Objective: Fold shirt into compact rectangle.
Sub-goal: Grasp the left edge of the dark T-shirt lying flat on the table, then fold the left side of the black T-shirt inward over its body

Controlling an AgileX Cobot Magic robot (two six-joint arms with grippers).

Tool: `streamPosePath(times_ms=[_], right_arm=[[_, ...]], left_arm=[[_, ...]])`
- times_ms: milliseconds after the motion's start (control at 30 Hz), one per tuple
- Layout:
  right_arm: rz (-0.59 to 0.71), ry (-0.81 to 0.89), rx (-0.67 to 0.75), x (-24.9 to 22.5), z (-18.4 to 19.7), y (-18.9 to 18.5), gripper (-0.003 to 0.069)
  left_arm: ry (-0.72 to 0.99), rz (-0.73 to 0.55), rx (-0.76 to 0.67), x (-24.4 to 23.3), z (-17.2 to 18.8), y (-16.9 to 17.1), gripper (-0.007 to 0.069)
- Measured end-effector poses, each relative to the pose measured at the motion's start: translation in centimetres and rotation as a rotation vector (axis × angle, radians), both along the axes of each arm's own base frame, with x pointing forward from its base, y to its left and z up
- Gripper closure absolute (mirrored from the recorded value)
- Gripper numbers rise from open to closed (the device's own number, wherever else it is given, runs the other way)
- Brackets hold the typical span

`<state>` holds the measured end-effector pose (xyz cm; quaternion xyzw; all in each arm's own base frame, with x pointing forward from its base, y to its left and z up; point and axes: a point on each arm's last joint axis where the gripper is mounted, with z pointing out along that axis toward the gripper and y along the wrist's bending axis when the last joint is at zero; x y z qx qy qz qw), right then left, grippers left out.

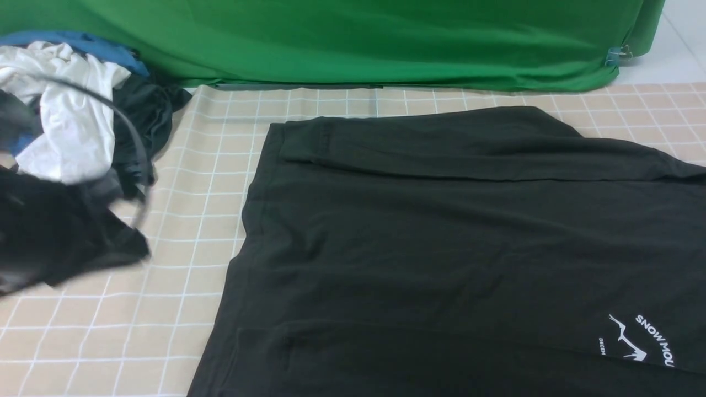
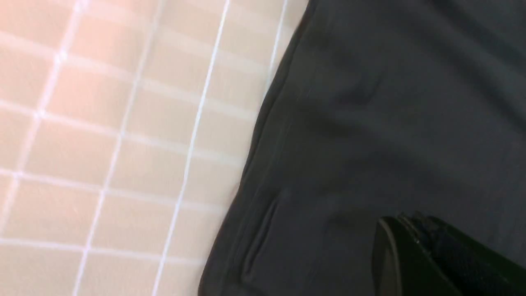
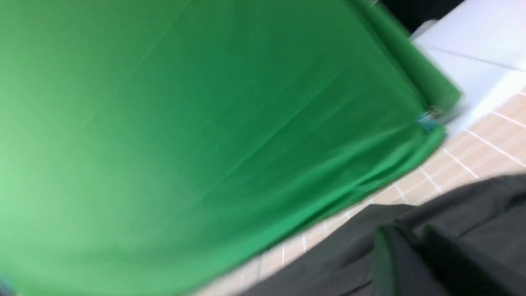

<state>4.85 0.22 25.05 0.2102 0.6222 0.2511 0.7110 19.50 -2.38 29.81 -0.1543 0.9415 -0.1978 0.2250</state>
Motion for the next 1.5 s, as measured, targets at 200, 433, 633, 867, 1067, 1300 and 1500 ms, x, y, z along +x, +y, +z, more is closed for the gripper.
streamPosePath(times_ms=[200, 433, 633, 867, 1067, 1300, 1500], right_arm=[[0.204, 0.284, -0.356, 1.2, 7.4, 1.7, 0.0620], [0.461, 0.655, -0.562, 6.2, 8.0, 2.5, 0.0620], [0.513, 0.733, -0.586, 7.4, 7.1, 2.6, 0.0620], [0.502, 0.716, -0.589, 7.5, 7.3, 2.5, 0.0616], [0.494, 0.708, -0.589, 7.5, 7.4, 2.5, 0.0614], [0.489, 0.702, -0.589, 7.6, 7.4, 2.5, 0.0608], [0.487, 0.700, -0.589, 7.6, 7.5, 2.5, 0.0604]], left_arm=[[0.185, -0.157, 0.065, 0.5, -6.0, -4.8, 0.0614], [0.321, -0.207, 0.277, 1.3, -10.4, -7.7, 0.0607], [0.231, -0.222, 0.308, 3.5, -12.4, -8.4, 0.0423], [0.154, -0.273, 0.315, 4.8, -13.7, -9.0, 0.0147], [0.128, -0.348, 0.343, 5.0, -13.8, -9.1, 0.0184], [0.159, -0.369, 0.357, 4.7, -13.9, -9.0, 0.0573], [0.181, -0.374, 0.366, 3.9, -11.7, -8.6, 0.0581]])
